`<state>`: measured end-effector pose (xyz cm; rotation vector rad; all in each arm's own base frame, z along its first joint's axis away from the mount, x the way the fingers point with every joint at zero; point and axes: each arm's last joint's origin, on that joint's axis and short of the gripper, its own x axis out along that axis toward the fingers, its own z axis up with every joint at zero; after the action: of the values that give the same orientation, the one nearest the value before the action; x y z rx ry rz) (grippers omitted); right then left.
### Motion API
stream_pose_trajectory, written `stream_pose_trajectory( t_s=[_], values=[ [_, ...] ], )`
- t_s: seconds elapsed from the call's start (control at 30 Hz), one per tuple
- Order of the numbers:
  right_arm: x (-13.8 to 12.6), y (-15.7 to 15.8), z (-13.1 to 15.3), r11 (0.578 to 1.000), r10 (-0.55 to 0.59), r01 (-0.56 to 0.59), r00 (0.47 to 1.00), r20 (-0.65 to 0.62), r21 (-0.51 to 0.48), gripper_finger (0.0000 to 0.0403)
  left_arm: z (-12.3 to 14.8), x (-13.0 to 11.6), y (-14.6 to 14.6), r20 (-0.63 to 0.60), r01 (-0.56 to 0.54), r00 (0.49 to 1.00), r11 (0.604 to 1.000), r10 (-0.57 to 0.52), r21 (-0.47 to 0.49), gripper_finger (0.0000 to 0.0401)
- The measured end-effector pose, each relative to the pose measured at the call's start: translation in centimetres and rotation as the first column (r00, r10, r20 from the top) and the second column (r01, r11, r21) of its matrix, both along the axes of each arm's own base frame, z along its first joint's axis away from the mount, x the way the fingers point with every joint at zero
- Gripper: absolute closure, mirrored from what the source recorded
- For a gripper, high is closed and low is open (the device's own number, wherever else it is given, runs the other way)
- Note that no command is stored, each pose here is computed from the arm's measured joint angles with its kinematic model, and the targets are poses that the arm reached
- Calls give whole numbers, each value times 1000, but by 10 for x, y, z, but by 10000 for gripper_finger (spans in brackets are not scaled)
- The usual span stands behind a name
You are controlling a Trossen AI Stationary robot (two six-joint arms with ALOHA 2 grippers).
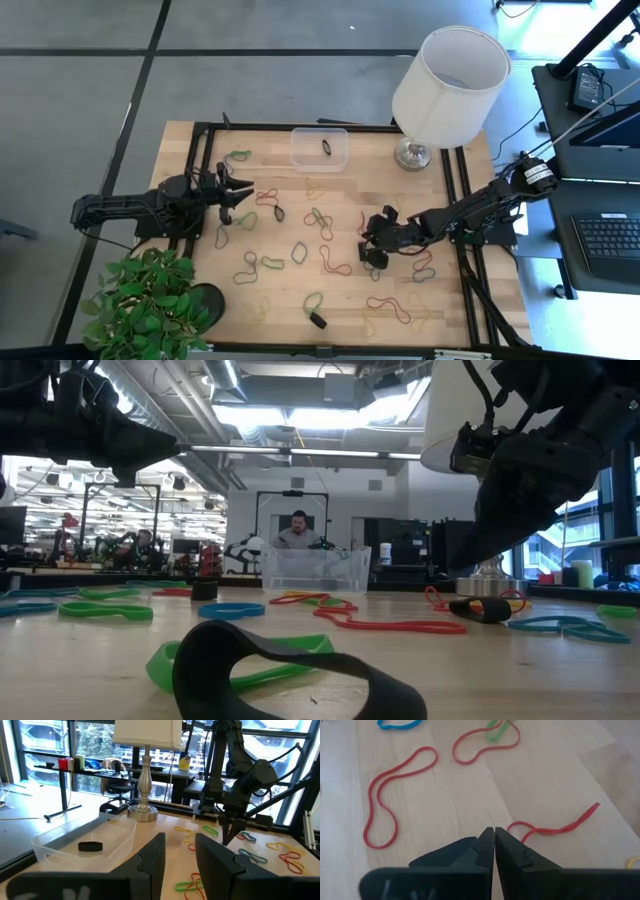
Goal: Pick and place rubber bands into bin
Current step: Put the blue rubber band into the transparent bin
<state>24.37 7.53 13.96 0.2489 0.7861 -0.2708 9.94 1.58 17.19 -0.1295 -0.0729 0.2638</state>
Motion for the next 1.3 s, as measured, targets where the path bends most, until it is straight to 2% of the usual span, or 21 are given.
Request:
stream_pose_trajectory(
  t_s=[0.13, 0.23, 0.4, 0.53, 0.63, 0.8, 0.93, 1.07, 1.17, 1.23, 1.3],
  values=[
    [0, 0, 0, 1000, 2, -2, 1000, 0, -2, 384, 0, 0, 0, 6, 0, 1000, 1000, 0, -22, 299],
    [0, 0, 0, 999, 23, -23, 1000, -5, -22, 384, 0, 0, 0, 1, -10, 1000, 1000, 10, -3, 299],
    [1, -1, 1, 992, 91, -92, 996, -15, -87, 384, 4, -1, 3, 35, -94, 995, 995, 94, 10, 299],
    [3, -4, 1, 988, 103, -104, 995, -11, -111, 384, 20, -4, 3, 73, -108, 992, 994, 105, 27, 305],
    [3, -5, 1, 984, 119, -120, 993, -18, -130, 384, 32, -5, 5, -33, -185, 982, 982, 186, 36, 322],
    [3, -5, 1, 983, 124, -126, 992, -21, -135, 384, 60, 3, 9, -234, -302, 922, 952, 307, 58, 343],
    [3, -5, 1, 983, 124, -126, 992, -21, -135, 384, 81, 22, 16, -430, -368, 827, 927, 362, 74, 327],
    [3, -6, 1, 983, 125, -126, 992, -21, -135, 384, 93, 47, 32, -606, -467, 671, 879, 426, 101, 290],
    [3, -6, 1, 983, 124, -125, 992, -21, -135, 384, 94, 62, 51, -726, -527, 555, 847, 408, 73, 256],
    [3, -6, 1, 983, 124, -125, 992, -20, -135, 384, 89, 68, 66, -806, -591, 457, 805, 378, 42, 236],
    [3, -6, 1, 983, 123, -124, 992, -18, -134, 384, 80, 69, 82, -867, -670, 363, 742, 340, 10, 220]
  ],
)
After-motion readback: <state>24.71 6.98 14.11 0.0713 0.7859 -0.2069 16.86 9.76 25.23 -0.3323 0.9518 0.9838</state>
